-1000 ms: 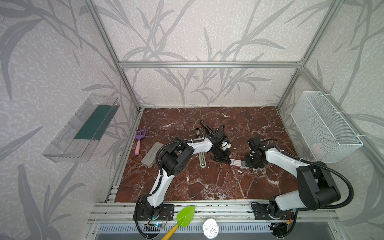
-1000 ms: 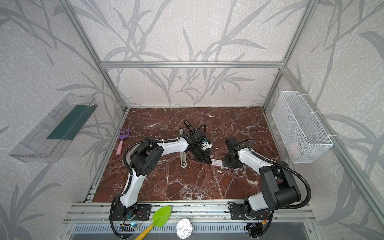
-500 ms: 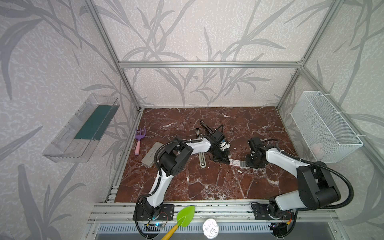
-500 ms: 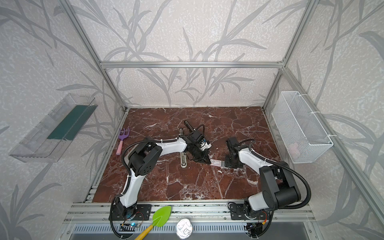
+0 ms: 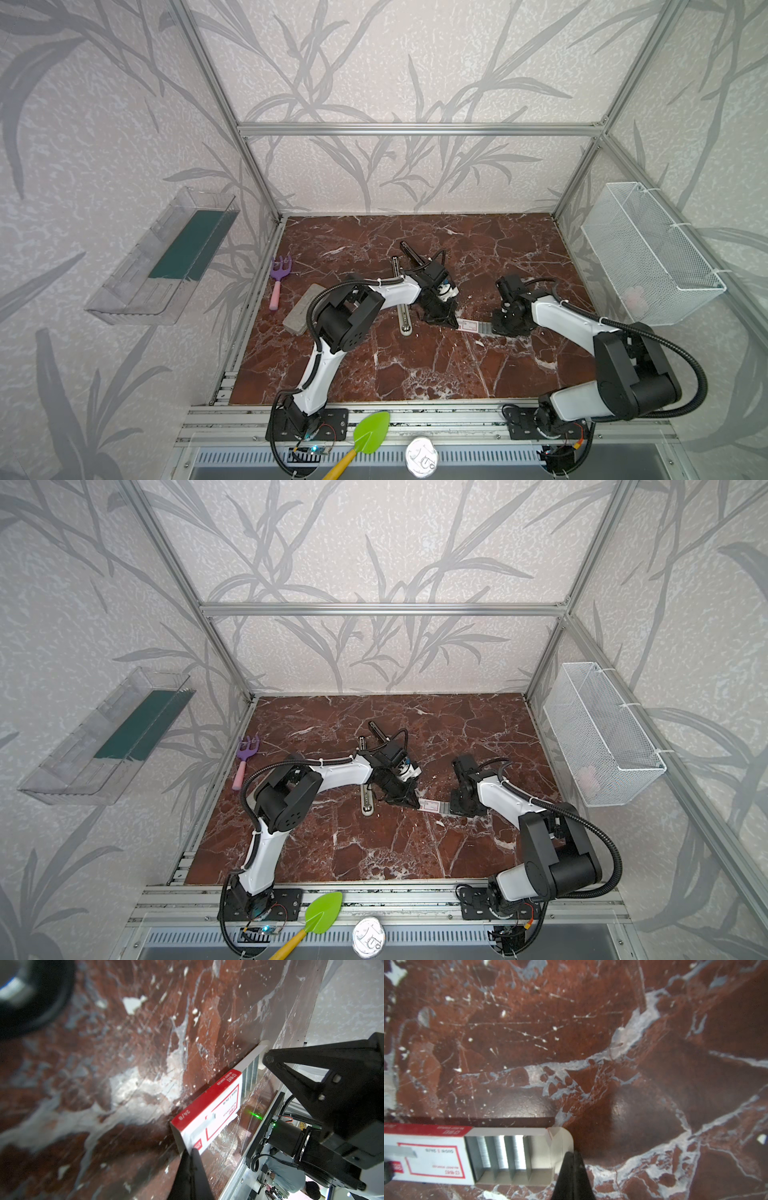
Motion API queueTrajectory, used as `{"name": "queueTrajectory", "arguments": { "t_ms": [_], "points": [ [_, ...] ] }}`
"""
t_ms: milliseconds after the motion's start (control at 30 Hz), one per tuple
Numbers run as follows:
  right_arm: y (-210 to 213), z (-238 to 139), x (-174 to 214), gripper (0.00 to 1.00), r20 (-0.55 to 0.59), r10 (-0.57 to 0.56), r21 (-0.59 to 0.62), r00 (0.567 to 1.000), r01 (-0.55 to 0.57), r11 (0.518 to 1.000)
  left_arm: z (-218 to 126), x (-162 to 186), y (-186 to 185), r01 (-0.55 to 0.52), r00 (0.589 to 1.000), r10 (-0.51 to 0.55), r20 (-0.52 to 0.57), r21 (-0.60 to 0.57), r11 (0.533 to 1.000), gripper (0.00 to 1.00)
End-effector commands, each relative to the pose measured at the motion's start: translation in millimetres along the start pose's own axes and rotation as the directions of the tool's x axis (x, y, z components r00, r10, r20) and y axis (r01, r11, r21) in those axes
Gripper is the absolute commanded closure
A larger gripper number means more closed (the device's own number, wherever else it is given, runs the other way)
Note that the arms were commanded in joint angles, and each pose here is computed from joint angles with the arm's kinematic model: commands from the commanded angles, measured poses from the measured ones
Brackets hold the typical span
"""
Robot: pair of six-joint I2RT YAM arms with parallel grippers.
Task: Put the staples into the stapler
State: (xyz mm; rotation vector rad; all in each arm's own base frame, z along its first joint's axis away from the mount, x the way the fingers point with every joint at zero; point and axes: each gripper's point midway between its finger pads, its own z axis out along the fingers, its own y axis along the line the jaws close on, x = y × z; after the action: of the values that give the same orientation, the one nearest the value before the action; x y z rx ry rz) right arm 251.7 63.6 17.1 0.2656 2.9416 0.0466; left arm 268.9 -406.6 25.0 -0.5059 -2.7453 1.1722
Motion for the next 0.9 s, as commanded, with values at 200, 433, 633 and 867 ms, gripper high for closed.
{"name": "queueTrajectory", "arguments": {
  "t_ms": [200, 433, 633, 867],
  "points": [
    [-3, -14, -1, 0.83, 0.030, -0.006, -0.002, 1.000, 0.006, 1.000, -15, 3, -2, 0.009, 1.000, -0.008, 0.020, -0.021, 1.000, 0.73],
    [10, -34, -11, 0.83, 0.079, -0.030, -0.073, 0.996, 0.036, 0.997, -36, 2, -10, 0.001, 0.997, 0.001, 0.072, -0.028, 1.000, 0.63],
    [30, -29, -10, 0.84, 0.070, -0.082, -0.134, 0.994, 0.090, 0.987, -54, 8, -10, -0.002, 0.992, 0.010, 0.123, -0.064, 0.998, 0.61],
    [41, -14, -8, 0.85, 0.029, -0.116, -0.130, 0.993, 0.119, 0.984, -70, 15, -14, -0.013, 0.986, 0.026, 0.166, -0.084, 0.996, 0.60]
  ]
}}
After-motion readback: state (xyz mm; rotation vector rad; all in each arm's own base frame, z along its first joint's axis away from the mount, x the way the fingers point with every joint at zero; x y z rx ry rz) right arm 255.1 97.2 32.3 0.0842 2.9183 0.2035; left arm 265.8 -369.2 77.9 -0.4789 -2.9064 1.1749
